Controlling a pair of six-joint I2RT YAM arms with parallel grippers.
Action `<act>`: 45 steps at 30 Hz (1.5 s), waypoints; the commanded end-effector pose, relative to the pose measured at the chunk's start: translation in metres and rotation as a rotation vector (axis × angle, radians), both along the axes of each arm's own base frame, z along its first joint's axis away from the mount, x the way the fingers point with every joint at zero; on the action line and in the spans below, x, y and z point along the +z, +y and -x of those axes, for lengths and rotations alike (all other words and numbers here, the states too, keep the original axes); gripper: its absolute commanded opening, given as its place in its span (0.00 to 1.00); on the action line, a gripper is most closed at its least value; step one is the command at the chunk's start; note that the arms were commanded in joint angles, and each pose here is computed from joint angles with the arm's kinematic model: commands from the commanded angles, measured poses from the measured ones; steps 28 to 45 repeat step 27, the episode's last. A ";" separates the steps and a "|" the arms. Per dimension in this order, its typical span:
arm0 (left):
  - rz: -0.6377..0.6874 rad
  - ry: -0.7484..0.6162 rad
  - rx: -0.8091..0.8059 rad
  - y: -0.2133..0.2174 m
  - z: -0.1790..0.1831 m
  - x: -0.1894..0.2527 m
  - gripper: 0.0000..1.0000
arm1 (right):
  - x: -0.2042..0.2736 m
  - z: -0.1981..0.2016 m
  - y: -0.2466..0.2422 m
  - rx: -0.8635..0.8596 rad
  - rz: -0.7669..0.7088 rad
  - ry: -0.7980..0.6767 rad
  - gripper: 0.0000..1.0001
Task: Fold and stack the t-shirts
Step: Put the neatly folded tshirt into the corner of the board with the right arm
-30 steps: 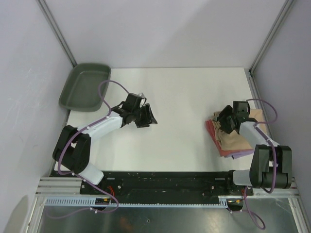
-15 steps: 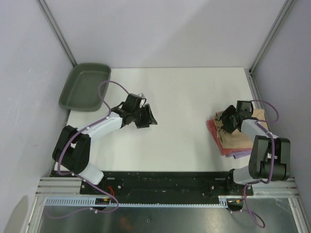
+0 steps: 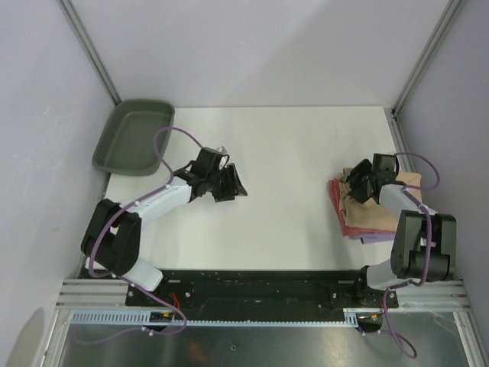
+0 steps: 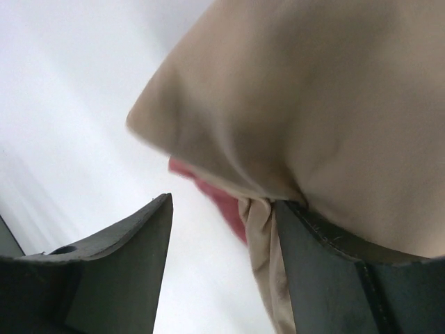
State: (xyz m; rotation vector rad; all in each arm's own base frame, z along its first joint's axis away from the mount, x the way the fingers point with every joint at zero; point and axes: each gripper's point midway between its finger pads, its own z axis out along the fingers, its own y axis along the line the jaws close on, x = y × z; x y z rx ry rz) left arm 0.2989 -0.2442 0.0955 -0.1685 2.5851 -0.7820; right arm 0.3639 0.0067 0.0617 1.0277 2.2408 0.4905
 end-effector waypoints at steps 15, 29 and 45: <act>-0.009 -0.353 -0.078 0.031 0.019 0.077 0.99 | 0.172 0.044 0.153 0.444 0.151 -0.362 0.84; -0.084 -0.457 0.009 0.065 0.030 0.094 0.99 | 0.190 0.049 0.166 0.460 0.143 -0.424 0.91; -0.084 -0.457 0.009 0.065 0.030 0.094 0.99 | 0.190 0.049 0.166 0.460 0.143 -0.424 0.91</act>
